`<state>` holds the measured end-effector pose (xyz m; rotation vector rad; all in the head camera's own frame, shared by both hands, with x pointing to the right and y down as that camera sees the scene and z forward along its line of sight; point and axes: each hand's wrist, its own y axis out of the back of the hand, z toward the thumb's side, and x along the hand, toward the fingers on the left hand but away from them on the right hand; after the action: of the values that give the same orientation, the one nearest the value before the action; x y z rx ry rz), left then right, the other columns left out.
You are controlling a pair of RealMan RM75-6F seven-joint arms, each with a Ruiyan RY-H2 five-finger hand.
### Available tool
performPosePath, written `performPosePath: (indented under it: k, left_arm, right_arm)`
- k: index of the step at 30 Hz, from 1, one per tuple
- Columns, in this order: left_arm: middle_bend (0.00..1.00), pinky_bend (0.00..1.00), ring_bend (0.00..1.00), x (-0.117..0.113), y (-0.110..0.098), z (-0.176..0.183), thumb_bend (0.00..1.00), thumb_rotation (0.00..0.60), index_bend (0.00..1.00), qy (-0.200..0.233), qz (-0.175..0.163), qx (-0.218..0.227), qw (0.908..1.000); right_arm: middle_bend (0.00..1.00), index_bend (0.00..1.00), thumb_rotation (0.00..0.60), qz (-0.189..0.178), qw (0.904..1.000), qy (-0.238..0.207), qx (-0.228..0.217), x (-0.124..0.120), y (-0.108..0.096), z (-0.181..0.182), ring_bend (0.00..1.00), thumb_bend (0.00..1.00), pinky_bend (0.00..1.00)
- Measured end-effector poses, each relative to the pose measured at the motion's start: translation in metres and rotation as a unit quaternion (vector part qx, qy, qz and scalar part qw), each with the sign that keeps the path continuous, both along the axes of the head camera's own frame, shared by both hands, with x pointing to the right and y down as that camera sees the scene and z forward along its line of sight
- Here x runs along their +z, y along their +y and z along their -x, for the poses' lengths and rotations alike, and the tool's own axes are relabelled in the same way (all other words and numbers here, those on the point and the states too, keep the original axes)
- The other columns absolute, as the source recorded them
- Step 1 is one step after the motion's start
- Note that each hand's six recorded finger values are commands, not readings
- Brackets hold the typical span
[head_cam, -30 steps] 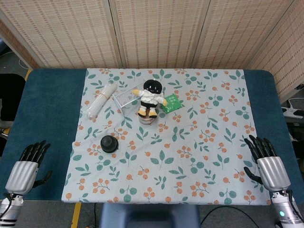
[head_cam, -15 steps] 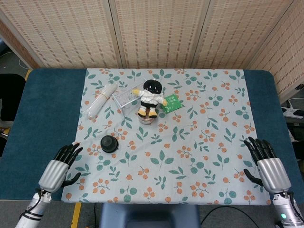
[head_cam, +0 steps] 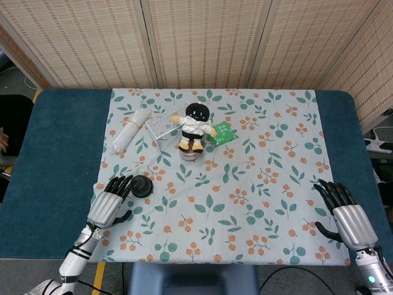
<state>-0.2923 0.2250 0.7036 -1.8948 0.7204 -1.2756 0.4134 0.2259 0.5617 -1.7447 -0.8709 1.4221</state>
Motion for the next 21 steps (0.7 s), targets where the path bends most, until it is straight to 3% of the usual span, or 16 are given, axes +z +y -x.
performPosePath:
  k: [21]
  left_arm:
    - [0.00,0.13,0.00,0.046,-0.014,-0.023,0.32,0.600,0.00,-0.037,0.022,0.008,0.9990]
  right_arm:
    - [0.00,0.00,0.600,0.004,1.0000,-0.001,0.005,-0.004,0.001,-0.006,0.00,0.18,0.00]
